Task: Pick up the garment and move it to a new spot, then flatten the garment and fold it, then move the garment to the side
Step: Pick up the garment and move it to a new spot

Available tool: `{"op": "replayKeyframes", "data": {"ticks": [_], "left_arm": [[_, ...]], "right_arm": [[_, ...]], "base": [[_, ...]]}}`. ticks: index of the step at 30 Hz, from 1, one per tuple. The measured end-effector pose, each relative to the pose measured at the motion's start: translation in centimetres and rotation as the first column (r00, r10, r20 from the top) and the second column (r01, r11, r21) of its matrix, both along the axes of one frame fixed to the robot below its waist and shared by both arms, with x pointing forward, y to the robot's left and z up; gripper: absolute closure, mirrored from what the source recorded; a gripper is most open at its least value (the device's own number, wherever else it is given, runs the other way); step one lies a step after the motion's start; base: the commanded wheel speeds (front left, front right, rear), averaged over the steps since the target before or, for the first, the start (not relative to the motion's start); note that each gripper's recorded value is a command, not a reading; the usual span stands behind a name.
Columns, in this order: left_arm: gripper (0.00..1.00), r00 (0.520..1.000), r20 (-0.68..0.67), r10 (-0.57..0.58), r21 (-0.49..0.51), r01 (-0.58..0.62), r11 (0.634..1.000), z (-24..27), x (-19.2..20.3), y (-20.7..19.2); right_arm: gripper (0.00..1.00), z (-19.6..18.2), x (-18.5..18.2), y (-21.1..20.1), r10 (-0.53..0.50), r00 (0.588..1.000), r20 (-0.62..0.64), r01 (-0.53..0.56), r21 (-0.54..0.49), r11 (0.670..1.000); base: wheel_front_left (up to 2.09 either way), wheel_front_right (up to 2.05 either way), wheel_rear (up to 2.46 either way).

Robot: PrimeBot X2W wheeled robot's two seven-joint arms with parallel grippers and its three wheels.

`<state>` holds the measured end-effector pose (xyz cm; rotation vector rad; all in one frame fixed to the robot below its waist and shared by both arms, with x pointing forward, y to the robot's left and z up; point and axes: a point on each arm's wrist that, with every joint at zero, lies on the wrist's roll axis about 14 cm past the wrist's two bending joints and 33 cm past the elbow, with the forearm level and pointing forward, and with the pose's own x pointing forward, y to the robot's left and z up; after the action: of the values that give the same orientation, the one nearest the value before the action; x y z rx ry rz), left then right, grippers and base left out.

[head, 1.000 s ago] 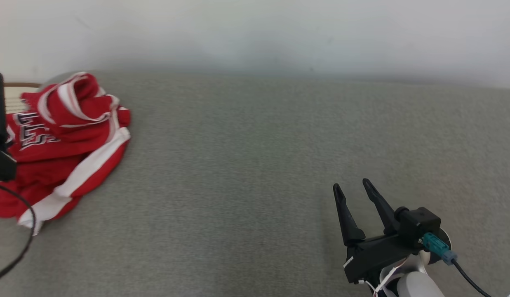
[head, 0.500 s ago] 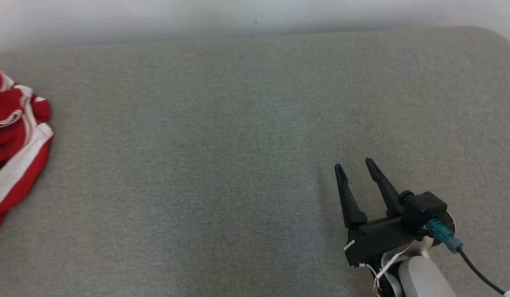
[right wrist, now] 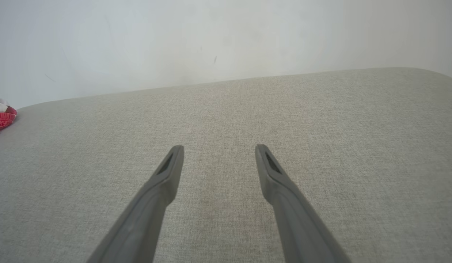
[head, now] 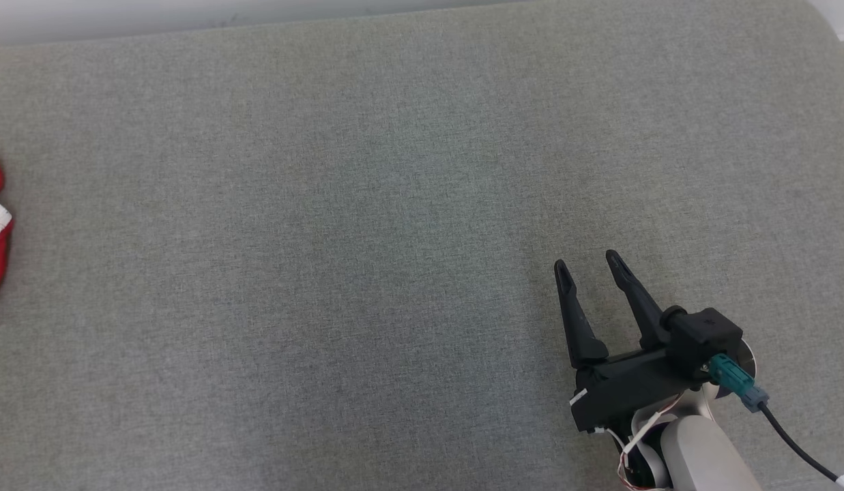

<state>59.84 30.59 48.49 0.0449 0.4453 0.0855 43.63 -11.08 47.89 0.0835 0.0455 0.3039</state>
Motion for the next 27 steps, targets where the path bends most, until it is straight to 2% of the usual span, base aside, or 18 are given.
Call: {"op": "replayKeyframes", "data": {"ticks": [1, 8, 14, 19, 27], "left_arm": [[1.0, 1.0, 0.002, -0.001, 0.01, 0.001, 1.0, 0.0, 0.0, 0.1], [1.0, 0.991, 0.13, -0.012, 0.026, 0.009, 1.0, 3.0, 0.4, 0.0], [1.0, 0.953, 0.296, -0.071, 0.059, 0.056, 0.997, 8.5, 0.8, -1.5], [1.0, 0.897, 0.406, -0.173, 0.12, 0.135, 0.984, 13.7, 0.5, -4.2], [1.0, 0.774, 0.55, -0.313, 0.175, 0.26, 0.95, 22.1, -1.6, -9.2]], "right_arm": [[0.0, 0.0, 0.0, 0.0, 0.002, 1.0, -0.001, -0.002, -0.004, 1.0], [0.0, 0.6, 0.0, 0.4, 0.013, 1.0, 0.01, -0.013, -0.006, 1.0], [0.0, 1.5, -0.5, 1.1, 0.028, 0.999, 0.029, -0.028, 0.001, 1.0], [0.0, 2.3, -1.2, 1.7, 0.04, 0.998, 0.045, -0.04, 0.017, 0.999], [0.0, 4.1, -2.4, 2.2, 0.046, 0.995, 0.086, -0.049, 0.035, 0.998]], "base": [[0.0, 0.0, 0.0], [0.0, 0.0, 0.0], [0.0, 0.0, 0.0], [0.0, 0.0, 0.0], [0.0, 0.0, 0.0]]}}
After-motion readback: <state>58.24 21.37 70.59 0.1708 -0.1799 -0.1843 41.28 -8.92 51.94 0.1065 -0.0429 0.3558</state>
